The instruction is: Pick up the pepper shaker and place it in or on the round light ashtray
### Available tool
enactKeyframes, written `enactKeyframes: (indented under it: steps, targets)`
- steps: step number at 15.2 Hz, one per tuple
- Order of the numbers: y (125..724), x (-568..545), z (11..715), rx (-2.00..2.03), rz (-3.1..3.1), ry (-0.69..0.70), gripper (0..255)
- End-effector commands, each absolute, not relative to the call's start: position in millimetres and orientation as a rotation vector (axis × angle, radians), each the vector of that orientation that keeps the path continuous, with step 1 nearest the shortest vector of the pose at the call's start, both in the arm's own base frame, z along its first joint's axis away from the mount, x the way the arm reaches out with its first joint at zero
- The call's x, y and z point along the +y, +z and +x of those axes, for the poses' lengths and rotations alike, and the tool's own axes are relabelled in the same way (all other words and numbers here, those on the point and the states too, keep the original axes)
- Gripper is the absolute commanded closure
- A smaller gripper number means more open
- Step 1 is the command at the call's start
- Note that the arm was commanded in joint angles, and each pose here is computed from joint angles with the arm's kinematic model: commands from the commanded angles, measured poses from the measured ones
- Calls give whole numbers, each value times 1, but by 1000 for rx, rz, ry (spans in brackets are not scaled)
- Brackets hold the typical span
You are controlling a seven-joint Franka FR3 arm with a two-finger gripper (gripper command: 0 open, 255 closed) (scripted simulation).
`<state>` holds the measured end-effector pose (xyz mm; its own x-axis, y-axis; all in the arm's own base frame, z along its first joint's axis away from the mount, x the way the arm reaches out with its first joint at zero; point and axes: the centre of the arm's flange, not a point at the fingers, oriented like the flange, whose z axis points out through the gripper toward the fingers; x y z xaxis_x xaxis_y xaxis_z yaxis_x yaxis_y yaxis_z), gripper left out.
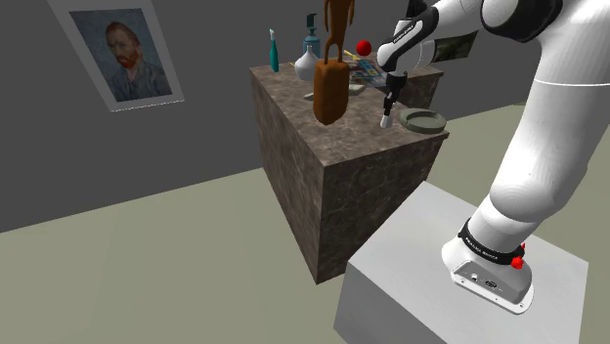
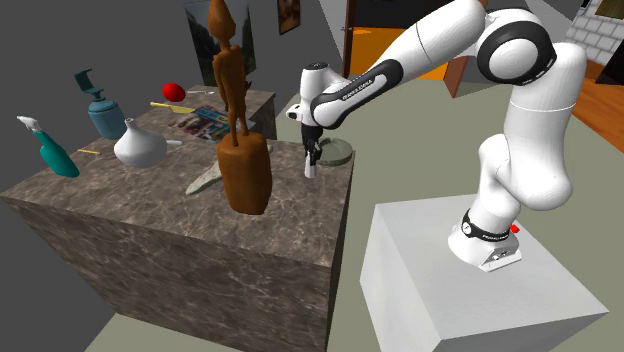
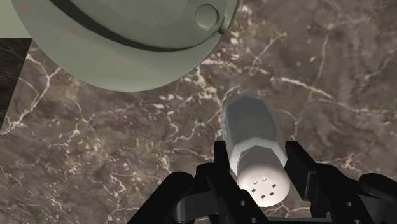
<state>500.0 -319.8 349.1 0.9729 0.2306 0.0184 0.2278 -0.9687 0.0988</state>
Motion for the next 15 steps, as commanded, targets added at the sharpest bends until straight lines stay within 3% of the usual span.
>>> enactKeyframes:
  steps: [1,7,15]
  targets:
    - [349,-320,500,352,3025,45,255]
    - [349,-320,500,352,3025,45,255]
    - [391,-320,500,352,3025,45,255]
